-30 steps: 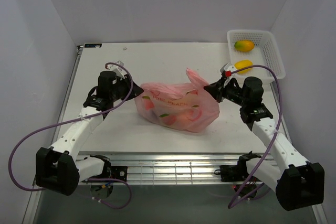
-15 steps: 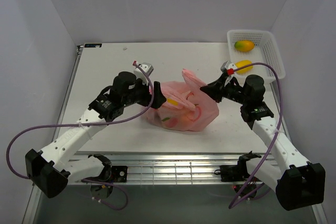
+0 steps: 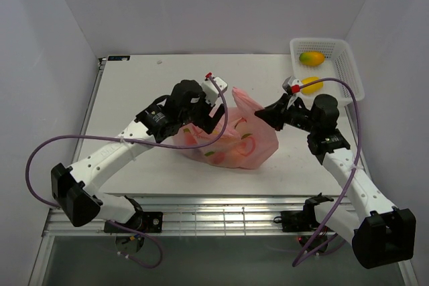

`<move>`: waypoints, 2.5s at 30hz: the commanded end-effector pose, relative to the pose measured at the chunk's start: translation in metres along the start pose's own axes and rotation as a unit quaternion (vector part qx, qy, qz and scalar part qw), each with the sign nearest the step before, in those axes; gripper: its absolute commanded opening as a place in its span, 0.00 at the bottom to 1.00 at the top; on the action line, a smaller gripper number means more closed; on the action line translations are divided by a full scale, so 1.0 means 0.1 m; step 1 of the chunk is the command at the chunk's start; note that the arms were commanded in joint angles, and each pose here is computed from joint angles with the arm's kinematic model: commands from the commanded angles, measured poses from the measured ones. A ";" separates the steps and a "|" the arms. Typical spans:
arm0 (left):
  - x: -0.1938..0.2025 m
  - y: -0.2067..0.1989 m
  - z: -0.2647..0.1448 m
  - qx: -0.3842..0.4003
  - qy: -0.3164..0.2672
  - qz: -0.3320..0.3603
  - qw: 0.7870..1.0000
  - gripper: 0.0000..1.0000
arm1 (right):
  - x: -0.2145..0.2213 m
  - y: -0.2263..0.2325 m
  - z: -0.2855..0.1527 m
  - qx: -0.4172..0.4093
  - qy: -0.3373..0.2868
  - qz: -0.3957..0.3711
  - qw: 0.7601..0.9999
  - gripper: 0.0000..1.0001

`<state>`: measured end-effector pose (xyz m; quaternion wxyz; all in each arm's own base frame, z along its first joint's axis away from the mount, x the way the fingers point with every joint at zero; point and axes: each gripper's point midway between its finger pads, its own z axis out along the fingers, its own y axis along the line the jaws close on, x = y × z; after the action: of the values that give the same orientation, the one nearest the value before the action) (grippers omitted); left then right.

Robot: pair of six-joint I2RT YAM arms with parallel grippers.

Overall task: Take the fake fruits out of the plastic bag
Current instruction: Adjust the plastic bag at the center of the board.

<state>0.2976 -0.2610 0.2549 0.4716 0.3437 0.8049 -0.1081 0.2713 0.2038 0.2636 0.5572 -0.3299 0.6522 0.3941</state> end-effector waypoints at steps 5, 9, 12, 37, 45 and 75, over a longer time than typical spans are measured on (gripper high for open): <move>-0.18 -0.34 -0.37 0.120 -0.058 0.074 0.988 0.98 | -0.28 -0.01 0.03 -0.004 -0.017 -0.007 1.000 0.08; -0.18 -0.36 -0.53 0.125 -0.087 0.074 0.986 0.98 | -0.27 0.00 0.04 -0.010 -0.012 -0.008 1.000 0.08; -0.14 -0.38 -0.55 0.131 -0.089 0.070 0.985 0.98 | -0.24 -0.01 0.05 -0.012 -0.001 -0.004 1.000 0.08; 0.20 -0.22 0.07 -0.083 0.024 0.189 0.978 0.98 | -0.26 0.16 0.02 -0.051 -0.003 -0.003 0.999 0.08; -0.08 -0.23 0.13 -0.103 -0.029 0.171 0.980 0.24 | -0.26 0.19 0.01 -0.055 -0.006 -0.002 0.998 0.08; -1.64 2.16 -0.45 -0.254 -0.289 -0.285 0.878 0.00 | -2.00 -0.35 0.39 -0.035 -0.086 -0.188 0.978 0.08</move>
<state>0.4332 -0.1777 0.3696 0.6551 -0.0554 0.7493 -0.0800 0.3374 0.2237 0.3781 0.5971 -0.3898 0.5904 0.3781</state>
